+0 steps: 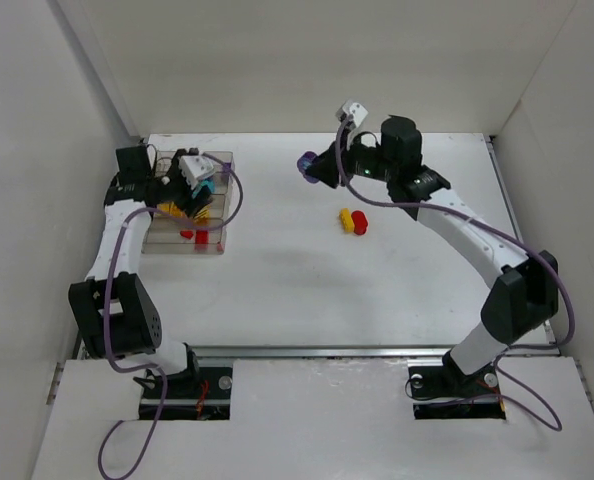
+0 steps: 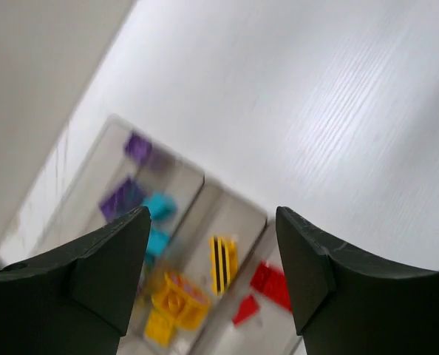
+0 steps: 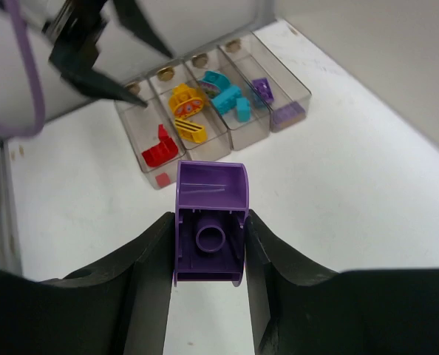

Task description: Sort the legos into containers by color

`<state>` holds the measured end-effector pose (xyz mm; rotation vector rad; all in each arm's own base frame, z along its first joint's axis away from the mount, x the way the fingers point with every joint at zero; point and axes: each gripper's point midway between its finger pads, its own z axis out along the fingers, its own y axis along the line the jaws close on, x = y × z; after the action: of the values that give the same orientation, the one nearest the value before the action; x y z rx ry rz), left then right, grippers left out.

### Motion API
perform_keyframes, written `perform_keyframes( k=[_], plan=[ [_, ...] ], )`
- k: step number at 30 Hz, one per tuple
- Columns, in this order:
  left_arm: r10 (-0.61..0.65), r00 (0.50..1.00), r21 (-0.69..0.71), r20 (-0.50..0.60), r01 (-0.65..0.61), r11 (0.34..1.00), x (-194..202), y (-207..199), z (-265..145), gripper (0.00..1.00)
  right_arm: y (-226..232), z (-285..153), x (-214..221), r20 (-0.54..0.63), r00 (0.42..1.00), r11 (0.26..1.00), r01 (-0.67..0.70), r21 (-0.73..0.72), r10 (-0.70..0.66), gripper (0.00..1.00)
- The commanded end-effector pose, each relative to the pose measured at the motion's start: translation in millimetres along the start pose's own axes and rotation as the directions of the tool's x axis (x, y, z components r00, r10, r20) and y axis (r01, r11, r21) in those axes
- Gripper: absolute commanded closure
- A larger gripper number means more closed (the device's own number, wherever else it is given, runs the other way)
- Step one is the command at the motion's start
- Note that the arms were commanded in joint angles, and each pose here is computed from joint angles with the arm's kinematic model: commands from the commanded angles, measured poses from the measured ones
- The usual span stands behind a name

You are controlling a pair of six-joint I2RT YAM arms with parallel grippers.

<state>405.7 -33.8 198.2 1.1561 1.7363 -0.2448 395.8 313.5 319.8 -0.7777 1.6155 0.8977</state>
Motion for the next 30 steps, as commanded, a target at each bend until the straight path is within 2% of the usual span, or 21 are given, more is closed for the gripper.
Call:
perform_keyframes(
  k=[1, 3, 5, 6, 11, 17, 22, 27, 30],
  plan=[
    [-0.005, 0.961, 0.2, 0.275, -0.052, 0.978, -93.1, -37.2, -9.3, 0.34, 16.6, -12.3, -16.0, 0.082, 0.916, 0.911, 0.399, -0.101, -0.392, 1.0],
    [0.008, 0.941, 0.285, 0.339, -0.111, 0.952, -120.4, -58.7, -1.5, 0.31, 33.4, -15.6, -10.0, 0.122, 0.883, 0.861, 0.47, -0.197, -0.454, 1.0],
    [0.036, 0.916, 0.346, 0.399, -0.187, 0.92, -147.7, -77.8, -5.7, 0.3, 51.7, -18.5, -8.8, 0.189, 0.825, 0.778, 0.566, -0.272, -0.533, 1.0],
    [0.08, 0.9, 0.366, 0.429, -0.254, 0.895, -159.6, -90.8, -0.2, 0.3, 55.4, -20.9, -7.9, 0.206, 0.808, 0.757, 0.589, -0.284, -0.552, 1.0],
    [0.159, 0.851, 0.402, 0.501, -0.391, 0.828, -191.8, -119.7, -3.8, 0.28, 70.3, -27.2, -9.9, 0.275, 0.735, 0.669, 0.678, -0.304, -0.62, 1.0],
    [0.182, 0.811, 0.445, 0.556, -0.476, 0.758, -212.1, -156.0, -3.0, 0.26, 82.6, -23.7, -0.1, 0.287, 0.731, 0.649, 0.682, -0.338, -0.619, 1.0],
    [0.171, 0.81, 0.459, 0.561, -0.476, 0.75, -215.5, -161.3, 1.5, 0.26, 88.6, -22.7, -3.0, 0.294, 0.719, 0.639, 0.695, -0.329, -0.63, 1.0],
    [0.139, 0.829, 0.461, 0.541, -0.431, 0.776, -226.8, -157.4, 7.9, 0.35, 92.7, -21.8, -2.5, 0.299, 0.718, 0.636, 0.695, -0.335, -0.628, 1.0],
    [0.152, 0.83, 0.442, 0.537, -0.43, 0.787, -228.6, -152.3, 10.7, 0.5, 95.2, -20.4, -2.1, 0.298, 0.718, 0.635, 0.696, -0.336, -0.629, 1.0]
  ],
)
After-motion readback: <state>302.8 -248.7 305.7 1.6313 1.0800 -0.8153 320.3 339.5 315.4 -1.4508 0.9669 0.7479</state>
